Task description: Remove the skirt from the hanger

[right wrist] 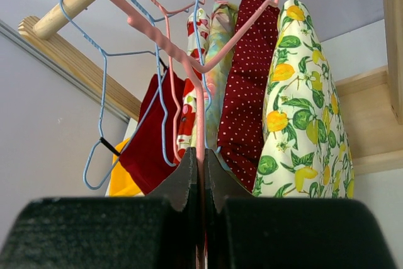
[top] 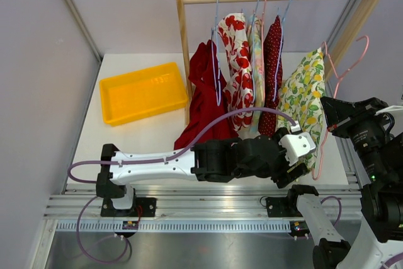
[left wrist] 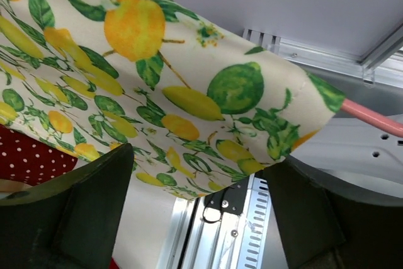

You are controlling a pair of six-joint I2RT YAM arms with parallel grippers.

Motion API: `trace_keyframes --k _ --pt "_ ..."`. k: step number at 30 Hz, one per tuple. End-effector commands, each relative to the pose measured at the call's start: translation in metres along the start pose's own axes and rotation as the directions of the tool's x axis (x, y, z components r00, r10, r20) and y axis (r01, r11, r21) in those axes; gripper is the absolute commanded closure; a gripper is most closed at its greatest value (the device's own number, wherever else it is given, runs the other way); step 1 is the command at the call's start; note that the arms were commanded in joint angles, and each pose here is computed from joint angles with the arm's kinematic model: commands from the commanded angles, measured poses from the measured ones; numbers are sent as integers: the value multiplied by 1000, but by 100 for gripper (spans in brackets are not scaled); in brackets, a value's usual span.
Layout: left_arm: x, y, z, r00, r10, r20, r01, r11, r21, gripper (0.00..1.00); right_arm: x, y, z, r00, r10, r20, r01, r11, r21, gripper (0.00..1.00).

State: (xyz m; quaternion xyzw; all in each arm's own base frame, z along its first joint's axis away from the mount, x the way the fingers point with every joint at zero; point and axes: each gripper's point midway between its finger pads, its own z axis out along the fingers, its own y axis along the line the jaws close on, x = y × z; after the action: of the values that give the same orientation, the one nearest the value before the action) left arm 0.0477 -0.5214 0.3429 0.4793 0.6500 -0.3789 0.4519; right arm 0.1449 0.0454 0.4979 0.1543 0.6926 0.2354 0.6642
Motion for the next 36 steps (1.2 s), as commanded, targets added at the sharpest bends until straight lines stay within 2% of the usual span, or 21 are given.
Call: trace_keyframes --k 1,7,8,13,14,16,17,18,20,21,22,24,26,27,28,29,31,32,33,36 --pt "-34 9 -5 993 -12 114 20 998 -63 35 -17 20 -12 998 -16 68 21 997 -76 100" --pt "-35 24 -9 993 1 119 16 989 -144 98 -17 19 -12 998 -14 68 19 997 -74 100" --pt "-35 25 -10 993 1 119 16 989 -146 100 -16 19 -12 998 -17 66 22 997 -76 100" --pt "-24 17 -16 992 -40 118 51 994 -93 100 -18 18 -9 997 -20 72 25 997 -70 100" --pt "-5 12 -14 995 -43 89 50 996 -78 100 -19 17 -8 997 -23 73 28 997 -66 100" --pt "3 1 -25 994 -73 87 76 996 -40 100 -24 19 -8 996 -30 83 35 997 -64 100" --pt "16 -13 -28 995 -77 71 78 997 -11 100 -25 18 -8 996 -36 87 41 997 -60 100" --pt "44 -16 -28 996 -86 23 86 996 -25 100 -27 18 -7 995 -38 92 43 998 -55 100" --pt "68 -41 -44 996 -93 -11 93 996 9 100 -34 19 -6 993 -48 110 53 997 -49 100" --pt "102 -42 -46 992 -106 -70 105 994 -23 100 -36 19 -6 992 -53 117 58 997 -45 100" --pt "118 -48 -51 988 -118 -98 116 993 -25 100 -40 18 -4 991 -54 123 59 998 -36 100" --pt "153 -71 -70 971 -167 -169 168 986 -7 100 -44 17 -2 989 -67 132 71 997 -25 100" --pt "210 -87 -91 943 -156 -293 165 986 6 100 -51 14 3 986 -81 143 81 997 4 100" --pt "229 -93 -98 919 -201 -340 208 978 -17 100 -53 13 5 986 -86 146 86 996 10 100" --pt "256 -103 -112 898 -179 -402 188 982 -17 100 -56 10 10 985 -89 149 86 996 26 100" --pt "283 -100 -125 857 -192 -478 178 981 -76 100 -57 8 14 984 -93 150 89 995 38 100" --pt "309 -106 -146 820 -168 -547 132 986 -105 100 -59 5 27 984 -97 147 91 995 47 100" --pt "323 -97 -160 791 -154 -593 77 985 -152 100 -60 3 32 984 -98 146 92 994 51 100" --pt "329 -94 -164 784 -196 -589 83 973 -214 100 -64 5 36 982 -100 158 94 995 43 100" --pt "334 -83 -181 776 -254 -577 97 952 -289 100 -64 -1 60 985 -99 141 92 994 55 100"
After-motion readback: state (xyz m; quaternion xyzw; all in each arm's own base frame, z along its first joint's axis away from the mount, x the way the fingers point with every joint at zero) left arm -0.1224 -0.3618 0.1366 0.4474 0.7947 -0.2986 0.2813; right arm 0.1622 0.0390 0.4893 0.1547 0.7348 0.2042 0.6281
